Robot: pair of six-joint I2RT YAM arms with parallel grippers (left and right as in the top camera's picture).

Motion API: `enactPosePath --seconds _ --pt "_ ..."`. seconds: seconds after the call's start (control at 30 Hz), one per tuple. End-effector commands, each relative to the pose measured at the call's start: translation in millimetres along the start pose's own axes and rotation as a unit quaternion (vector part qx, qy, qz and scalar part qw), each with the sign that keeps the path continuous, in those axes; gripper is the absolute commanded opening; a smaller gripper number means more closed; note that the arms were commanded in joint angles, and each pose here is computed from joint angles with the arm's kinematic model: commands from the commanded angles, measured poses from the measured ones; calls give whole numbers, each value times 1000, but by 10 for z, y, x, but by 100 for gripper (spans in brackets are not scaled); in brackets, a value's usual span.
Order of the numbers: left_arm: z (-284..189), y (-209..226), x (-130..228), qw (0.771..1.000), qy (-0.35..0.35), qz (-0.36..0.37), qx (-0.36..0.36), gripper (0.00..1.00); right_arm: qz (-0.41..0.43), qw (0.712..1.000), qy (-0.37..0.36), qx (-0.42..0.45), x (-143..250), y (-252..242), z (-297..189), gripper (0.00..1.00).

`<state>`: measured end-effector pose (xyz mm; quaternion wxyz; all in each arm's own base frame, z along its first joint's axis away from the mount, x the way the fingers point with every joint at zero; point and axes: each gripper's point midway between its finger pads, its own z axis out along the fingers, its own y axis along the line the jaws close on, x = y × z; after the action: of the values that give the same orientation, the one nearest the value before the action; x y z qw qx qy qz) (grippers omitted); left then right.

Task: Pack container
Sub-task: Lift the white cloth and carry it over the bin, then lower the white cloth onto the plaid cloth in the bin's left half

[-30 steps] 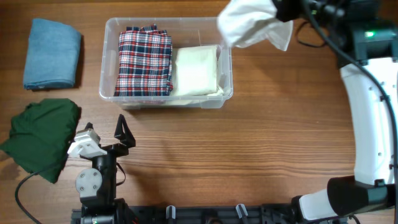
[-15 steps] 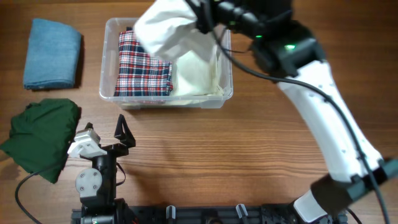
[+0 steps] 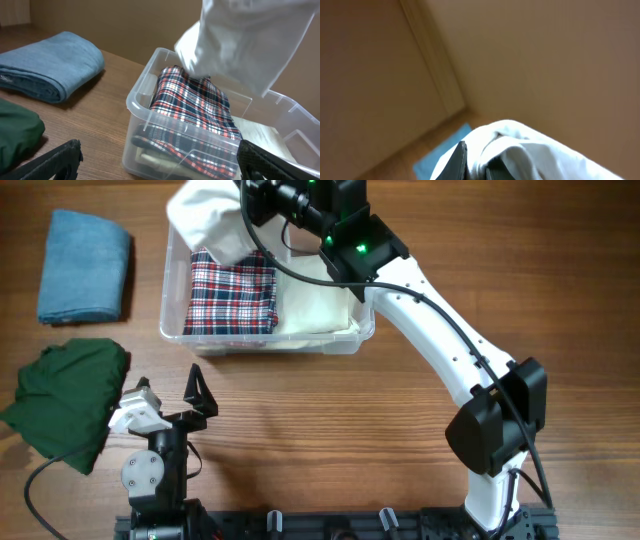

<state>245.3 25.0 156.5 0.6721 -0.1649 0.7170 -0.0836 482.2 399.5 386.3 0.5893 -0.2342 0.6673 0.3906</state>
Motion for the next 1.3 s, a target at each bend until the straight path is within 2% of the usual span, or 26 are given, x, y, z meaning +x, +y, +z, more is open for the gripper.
enactPosePath --seconds 0.0,0.1,0.2,0.4,0.57,0.77,0.83,0.97,1.13,1.27 --pt "3 12 12 1000 -1 8 -3 100 -4 998 -59 3 -364 131 -29 4" --pt "3 11 11 1000 -1 8 -3 100 -10 998 -59 1 -333 170 -2 4" --pt "3 12 12 1000 -1 8 -3 100 -18 999 -35 -1 -111 190 101 4" --pt "3 12 12 1000 -1 8 -3 100 -28 999 33 -17 696 304 446 4" --pt "3 12 12 1000 -1 8 -3 100 -41 995 88 15 1227 177 560 4" --pt "3 11 11 1000 -1 8 -3 100 -42 990 132 24 1469 87 520 4" --pt "3 12 12 1000 -1 8 -3 100 -25 987 159 17 1595 108 482 4" --pt "3 12 12 1000 -1 8 -3 100 69 974 216 5 1771 230 335 4" --pt "3 11 12 1000 -1 8 -3 100 181 935 305 9 2042 377 56 4" --pt "3 12 12 1000 -1 8 -3 100 223 909 349 40 2240 344 -102 4"
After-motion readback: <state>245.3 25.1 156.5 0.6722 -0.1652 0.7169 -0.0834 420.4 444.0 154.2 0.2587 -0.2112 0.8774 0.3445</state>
